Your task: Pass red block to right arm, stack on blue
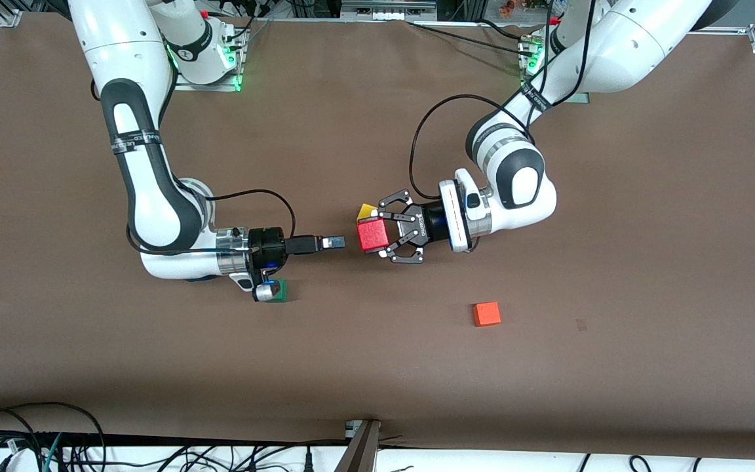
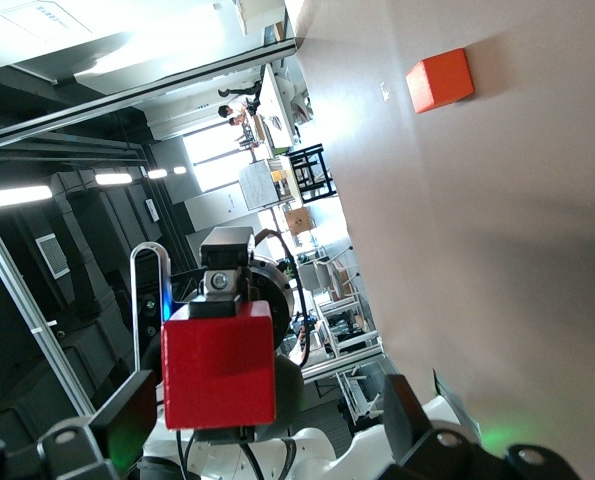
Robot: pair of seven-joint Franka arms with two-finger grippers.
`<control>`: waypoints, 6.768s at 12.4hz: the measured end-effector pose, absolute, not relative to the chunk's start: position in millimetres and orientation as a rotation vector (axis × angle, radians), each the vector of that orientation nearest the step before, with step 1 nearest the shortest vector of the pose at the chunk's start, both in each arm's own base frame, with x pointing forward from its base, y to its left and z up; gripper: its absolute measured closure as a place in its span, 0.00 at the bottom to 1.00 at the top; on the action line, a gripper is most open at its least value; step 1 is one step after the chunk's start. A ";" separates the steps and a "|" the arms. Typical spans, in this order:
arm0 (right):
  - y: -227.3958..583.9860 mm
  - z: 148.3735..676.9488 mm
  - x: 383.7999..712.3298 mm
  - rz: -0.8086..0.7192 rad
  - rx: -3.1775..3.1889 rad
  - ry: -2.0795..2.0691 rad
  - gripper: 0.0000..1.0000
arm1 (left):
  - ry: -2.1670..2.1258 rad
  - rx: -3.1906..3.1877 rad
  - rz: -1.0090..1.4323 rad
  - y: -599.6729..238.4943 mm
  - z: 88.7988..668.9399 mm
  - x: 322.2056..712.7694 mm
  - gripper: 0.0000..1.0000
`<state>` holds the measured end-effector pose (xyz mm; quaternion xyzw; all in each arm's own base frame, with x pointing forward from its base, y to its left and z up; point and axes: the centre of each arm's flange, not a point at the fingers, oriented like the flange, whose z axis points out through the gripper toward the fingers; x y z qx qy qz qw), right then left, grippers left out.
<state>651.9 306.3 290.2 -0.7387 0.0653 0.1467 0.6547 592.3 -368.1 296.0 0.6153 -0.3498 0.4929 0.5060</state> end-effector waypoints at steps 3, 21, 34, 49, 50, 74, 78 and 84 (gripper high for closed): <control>316.5 293.2 649.9 0.318 -1.673 0.157 0.00 | -0.830 1.484 1.172 -382.0 294.4 583.3 0.44; 328.2 309.9 640.8 0.298 -1.676 0.152 0.43 | -0.811 1.518 1.155 -393.6 286.9 578.0 0.07; 147.2 334.4 690.3 0.134 -2.738 -0.326 0.43 | -0.859 1.512 1.104 -255.4 296.1 637.2 0.00; 88.8 250.1 638.5 -0.124 -3.155 -0.337 0.43 | -1.094 1.874 0.101 -4.2 399.8 646.5 0.00; 87.4 249.8 636.9 -0.125 -3.156 -0.332 0.43 | -1.095 1.952 0.028 -3.0 409.9 642.0 0.00; 69.6 293.4 647.9 -0.061 -3.153 -0.263 0.00 | -0.292 3.187 -0.081 -17.5 608.8 567.7 0.00; 65.3 350.1 663.9 0.095 -3.104 -0.256 0.00 | -0.250 3.194 -0.031 -27.6 607.3 537.8 0.00; 40.4 420.2 664.1 0.296 -3.051 -0.201 0.00 | -0.166 3.199 -0.058 -22.4 599.4 536.5 0.00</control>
